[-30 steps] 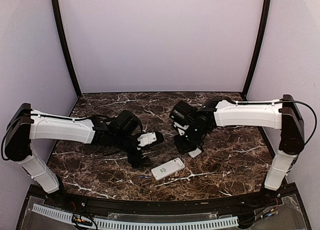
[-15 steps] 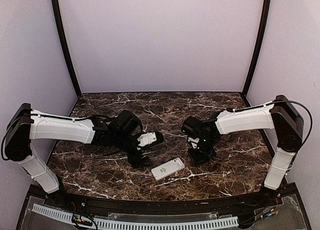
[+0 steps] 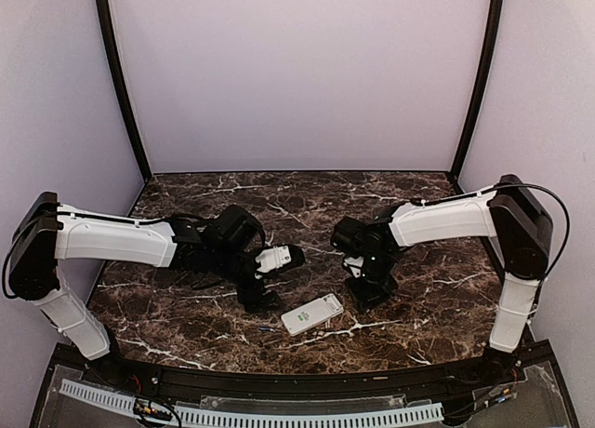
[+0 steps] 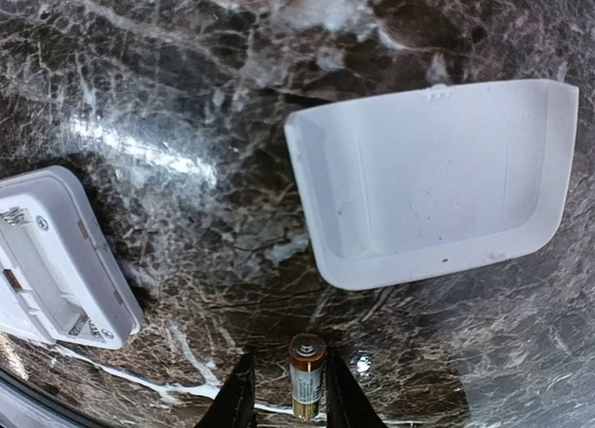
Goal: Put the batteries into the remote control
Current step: Place the battery at the center of the board, then pick up the battery at the center of the board.
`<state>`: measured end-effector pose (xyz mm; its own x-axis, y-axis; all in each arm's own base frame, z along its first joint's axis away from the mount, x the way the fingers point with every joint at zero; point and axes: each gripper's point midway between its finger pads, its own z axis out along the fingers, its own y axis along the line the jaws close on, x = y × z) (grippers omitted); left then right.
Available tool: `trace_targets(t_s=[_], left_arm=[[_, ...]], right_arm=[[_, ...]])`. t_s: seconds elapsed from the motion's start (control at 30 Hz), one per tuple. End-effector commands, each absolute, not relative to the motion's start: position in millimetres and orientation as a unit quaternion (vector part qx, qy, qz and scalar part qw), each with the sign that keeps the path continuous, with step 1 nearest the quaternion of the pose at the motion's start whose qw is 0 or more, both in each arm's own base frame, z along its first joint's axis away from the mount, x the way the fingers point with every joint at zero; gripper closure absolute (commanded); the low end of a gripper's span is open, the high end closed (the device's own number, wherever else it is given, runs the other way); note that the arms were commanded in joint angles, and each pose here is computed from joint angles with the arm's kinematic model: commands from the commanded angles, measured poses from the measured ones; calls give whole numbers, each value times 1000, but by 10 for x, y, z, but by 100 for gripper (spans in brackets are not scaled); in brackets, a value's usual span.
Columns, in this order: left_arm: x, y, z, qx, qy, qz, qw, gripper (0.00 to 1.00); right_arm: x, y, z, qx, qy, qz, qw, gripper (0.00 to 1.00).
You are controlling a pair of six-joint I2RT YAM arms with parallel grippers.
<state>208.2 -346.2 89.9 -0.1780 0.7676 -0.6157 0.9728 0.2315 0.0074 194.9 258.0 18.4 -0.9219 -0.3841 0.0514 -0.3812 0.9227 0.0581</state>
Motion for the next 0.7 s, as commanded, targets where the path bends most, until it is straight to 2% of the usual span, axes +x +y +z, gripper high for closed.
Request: trace_targets(t_s=[0.0, 0.5, 0.67], left_arm=[[2113, -3486, 994, 589, 736, -199, 268, 18], [2103, -3483, 954, 593, 736, -198, 262, 17], [2115, -3500, 835, 591, 743, -188, 252, 7]], right_arm=[[2004, 2551, 142, 210, -977, 8, 36, 76], [2039, 2503, 108, 219, -974, 36, 46, 87], [2017, 2515, 76, 223, -973, 32, 52, 96]])
